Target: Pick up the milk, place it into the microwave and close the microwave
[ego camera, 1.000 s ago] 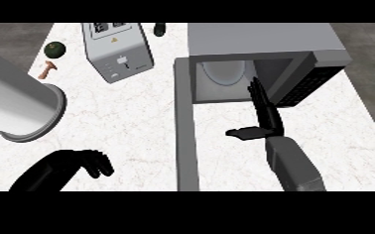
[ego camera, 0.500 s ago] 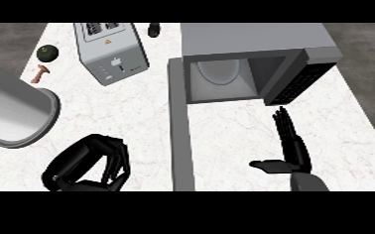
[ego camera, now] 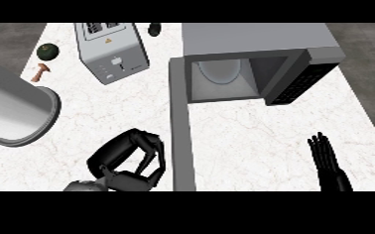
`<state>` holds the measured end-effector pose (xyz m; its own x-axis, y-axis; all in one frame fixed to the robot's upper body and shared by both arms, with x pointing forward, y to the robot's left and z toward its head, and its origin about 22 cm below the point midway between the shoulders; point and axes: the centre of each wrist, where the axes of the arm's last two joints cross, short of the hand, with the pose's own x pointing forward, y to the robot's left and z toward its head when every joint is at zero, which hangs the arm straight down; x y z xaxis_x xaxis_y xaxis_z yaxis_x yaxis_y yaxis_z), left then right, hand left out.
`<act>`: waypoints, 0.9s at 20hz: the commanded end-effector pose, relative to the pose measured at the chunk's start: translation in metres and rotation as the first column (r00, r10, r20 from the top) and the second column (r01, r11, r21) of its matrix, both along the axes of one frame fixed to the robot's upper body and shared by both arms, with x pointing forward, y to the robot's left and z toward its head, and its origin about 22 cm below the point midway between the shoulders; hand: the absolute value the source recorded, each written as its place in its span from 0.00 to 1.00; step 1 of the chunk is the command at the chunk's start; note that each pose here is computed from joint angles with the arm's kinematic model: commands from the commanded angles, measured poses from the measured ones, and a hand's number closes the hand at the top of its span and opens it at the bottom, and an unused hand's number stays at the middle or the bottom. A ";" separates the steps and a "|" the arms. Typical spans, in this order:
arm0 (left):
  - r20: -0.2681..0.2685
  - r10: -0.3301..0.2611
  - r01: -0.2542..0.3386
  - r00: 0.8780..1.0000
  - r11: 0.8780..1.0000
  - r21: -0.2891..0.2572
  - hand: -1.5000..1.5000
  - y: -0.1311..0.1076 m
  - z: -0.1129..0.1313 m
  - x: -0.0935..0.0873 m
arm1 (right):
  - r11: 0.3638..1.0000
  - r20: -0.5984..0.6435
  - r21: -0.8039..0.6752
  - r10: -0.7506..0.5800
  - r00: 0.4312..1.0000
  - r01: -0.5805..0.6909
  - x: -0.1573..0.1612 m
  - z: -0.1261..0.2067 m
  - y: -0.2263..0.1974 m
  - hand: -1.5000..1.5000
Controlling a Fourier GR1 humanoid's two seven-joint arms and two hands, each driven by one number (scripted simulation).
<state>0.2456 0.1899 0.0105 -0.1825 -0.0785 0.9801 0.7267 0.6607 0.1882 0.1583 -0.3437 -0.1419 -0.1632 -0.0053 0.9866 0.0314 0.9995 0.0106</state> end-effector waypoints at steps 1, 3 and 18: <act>-0.007 -0.039 0.039 0.999 0.999 -0.008 1.00 -0.026 -0.027 -0.001 | 0.997 0.100 0.048 0.050 0.994 -0.055 -0.027 0.024 -0.014 0.00; 0.037 -0.078 0.078 0.996 0.997 -0.007 1.00 -0.053 -0.024 -0.007 | 0.995 0.143 0.066 0.061 0.988 -0.071 -0.036 0.035 -0.013 0.00; 0.007 -0.104 0.103 0.995 0.991 0.082 1.00 -0.167 -0.036 -0.041 | 0.941 0.254 0.104 0.289 0.923 -0.323 -0.035 0.135 0.017 0.00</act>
